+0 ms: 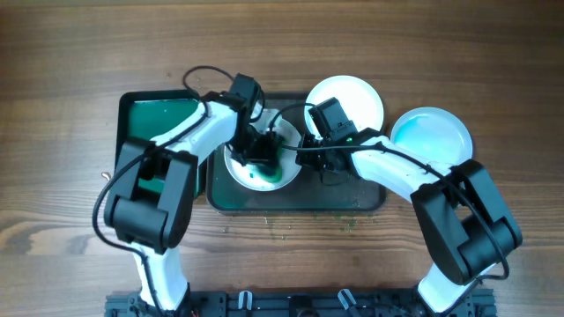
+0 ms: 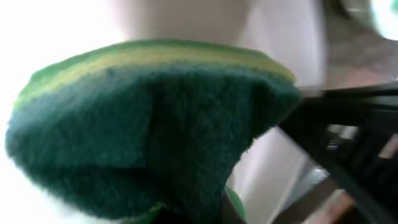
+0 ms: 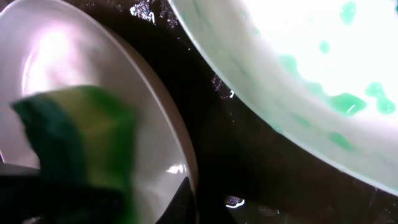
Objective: Clean dirty plates on tray and stack at the side
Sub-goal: 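Scrub the second plate with the sponge in the left gripper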
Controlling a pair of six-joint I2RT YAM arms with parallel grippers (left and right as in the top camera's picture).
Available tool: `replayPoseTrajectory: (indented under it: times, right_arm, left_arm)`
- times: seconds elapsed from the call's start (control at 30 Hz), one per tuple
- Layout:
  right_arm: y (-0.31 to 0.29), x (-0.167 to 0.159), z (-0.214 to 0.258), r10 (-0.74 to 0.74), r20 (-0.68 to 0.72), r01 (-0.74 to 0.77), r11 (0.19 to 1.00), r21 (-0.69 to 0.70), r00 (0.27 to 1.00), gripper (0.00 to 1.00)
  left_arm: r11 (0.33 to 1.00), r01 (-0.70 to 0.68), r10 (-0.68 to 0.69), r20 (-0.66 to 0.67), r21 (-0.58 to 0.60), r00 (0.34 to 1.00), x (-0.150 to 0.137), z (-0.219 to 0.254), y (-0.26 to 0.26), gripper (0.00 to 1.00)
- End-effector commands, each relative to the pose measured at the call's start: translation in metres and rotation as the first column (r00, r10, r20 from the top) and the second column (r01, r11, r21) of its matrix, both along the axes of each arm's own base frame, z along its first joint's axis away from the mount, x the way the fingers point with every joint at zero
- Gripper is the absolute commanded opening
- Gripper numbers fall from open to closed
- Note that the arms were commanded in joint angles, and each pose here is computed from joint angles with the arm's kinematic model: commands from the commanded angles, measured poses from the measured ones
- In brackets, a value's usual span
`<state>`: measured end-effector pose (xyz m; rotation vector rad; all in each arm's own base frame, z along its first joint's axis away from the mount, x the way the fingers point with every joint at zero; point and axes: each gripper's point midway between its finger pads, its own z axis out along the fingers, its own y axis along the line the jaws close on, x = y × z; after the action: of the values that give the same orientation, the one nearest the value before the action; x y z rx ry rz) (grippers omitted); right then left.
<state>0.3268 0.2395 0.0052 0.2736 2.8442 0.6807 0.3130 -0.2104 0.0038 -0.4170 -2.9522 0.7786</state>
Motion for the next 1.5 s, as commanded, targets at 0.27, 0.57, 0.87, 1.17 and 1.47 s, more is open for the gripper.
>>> replayPoseTrajectory:
  times: [0.27, 0.57, 0.87, 1.17, 1.47]
  right_arm:
    - [0.007, 0.001, -0.003, 0.027, -0.006, -0.027, 0.999, 0.02, 1.0, 0.04]
    - [0.007, 0.001, -0.003, 0.028, -0.006, -0.028, 0.999, 0.02, 1.0, 0.04]
    - [0.008, 0.001, -0.003, 0.031, -0.007, -0.031, 0.999, 0.023, 0.999, 0.04]
    - [0.008, 0.0, -0.003, 0.033, -0.008, -0.033, 0.999, 0.025, 0.999, 0.04]
    - [0.008, 0.0, -0.003, 0.034, -0.007, -0.033, 0.999, 0.025, 0.999, 0.04]
  left_arm:
    - [0.54, -0.57, 0.324, 0.472, 0.619, 0.82, 0.068, -0.002, 0.131, 0.04]
    - [0.825, -0.253, 0.25, 0.075, 0.506, 0.965, 0.011, -0.021, 0.07, 0.04]
    - [0.982, 0.159, -0.166, -0.063, -0.104, 0.984, -0.028, 0.012, -0.036, 0.04]
    - [0.929, -0.215, 0.13, 0.28, 0.301, 0.951, 0.065, -0.015, 0.019, 0.04]
    - [0.502, -0.615, 0.277, 0.561, 0.608, 0.78, 0.077, 0.005, 0.126, 0.04]
